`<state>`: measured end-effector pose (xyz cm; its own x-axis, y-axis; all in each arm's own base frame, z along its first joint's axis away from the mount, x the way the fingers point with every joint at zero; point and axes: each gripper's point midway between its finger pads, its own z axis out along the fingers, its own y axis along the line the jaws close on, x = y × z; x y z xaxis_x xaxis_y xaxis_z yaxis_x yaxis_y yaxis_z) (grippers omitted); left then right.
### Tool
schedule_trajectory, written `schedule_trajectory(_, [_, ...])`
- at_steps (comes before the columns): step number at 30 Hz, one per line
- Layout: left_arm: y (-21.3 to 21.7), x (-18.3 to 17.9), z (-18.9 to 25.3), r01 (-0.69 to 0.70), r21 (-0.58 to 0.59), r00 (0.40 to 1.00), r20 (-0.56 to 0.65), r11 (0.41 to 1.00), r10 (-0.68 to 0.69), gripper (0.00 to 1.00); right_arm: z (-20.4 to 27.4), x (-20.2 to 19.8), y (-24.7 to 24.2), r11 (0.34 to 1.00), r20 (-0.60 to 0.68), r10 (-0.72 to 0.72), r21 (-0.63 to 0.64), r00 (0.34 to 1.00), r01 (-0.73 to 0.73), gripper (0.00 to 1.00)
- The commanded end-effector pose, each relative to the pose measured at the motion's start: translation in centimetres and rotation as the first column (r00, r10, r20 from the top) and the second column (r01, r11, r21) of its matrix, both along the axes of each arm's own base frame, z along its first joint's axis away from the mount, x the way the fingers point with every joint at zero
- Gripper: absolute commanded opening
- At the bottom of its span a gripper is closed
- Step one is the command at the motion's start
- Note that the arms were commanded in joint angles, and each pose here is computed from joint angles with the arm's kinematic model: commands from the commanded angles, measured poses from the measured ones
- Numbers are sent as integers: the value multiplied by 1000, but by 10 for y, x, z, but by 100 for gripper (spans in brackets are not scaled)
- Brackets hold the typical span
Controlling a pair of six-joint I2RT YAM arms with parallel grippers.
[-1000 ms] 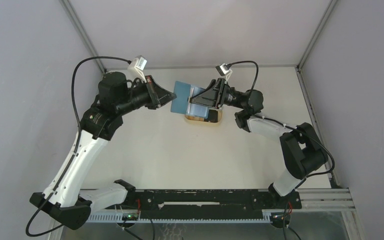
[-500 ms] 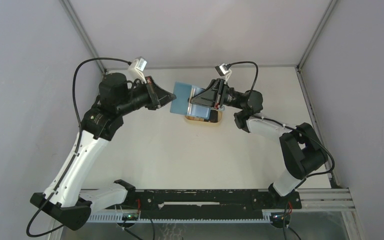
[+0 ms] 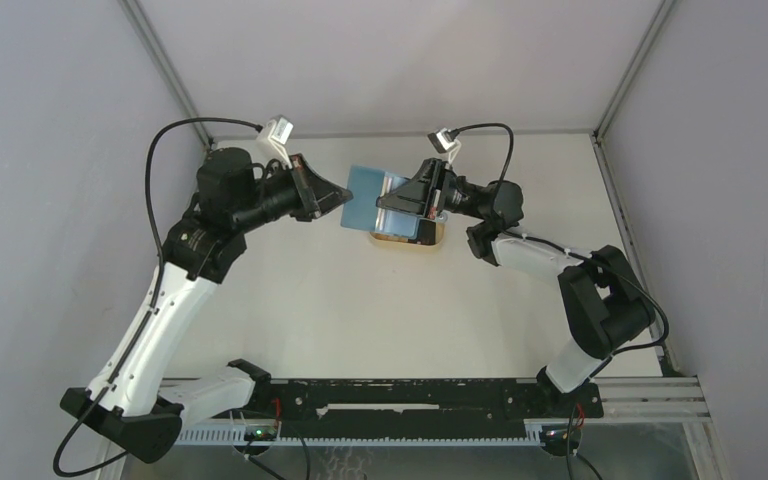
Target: Take the credit cards out of the card holder
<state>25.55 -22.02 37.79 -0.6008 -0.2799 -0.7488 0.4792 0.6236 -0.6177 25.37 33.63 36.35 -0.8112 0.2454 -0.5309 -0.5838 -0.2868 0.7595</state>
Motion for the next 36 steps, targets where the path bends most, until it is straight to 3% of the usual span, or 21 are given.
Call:
schedule_trajectory(1, [4, 0, -1, -3, -9, 1000, 5, 1000, 3, 0, 28, -9, -1, 998, 90, -3, 66, 996, -3, 0])
schedule_trajectory(19, [33, 8, -26, -72, 2, 997, -20, 997, 72, 0, -23, 25, -51, 992, 15, -102, -78, 995, 102, 0])
schedule_trajectory(29, [25, 1, -134, -96, -118, 975, -212, 988, 70, 0, -58, 53, -76, 935, 13, -236, -270, 972, 231, 0])
schedule_trajectory(36, [31, -10, -214, -150, -102, 944, -310, 983, 112, 0, -79, 68, -70, 918, -23, -245, -326, 969, 225, 0])
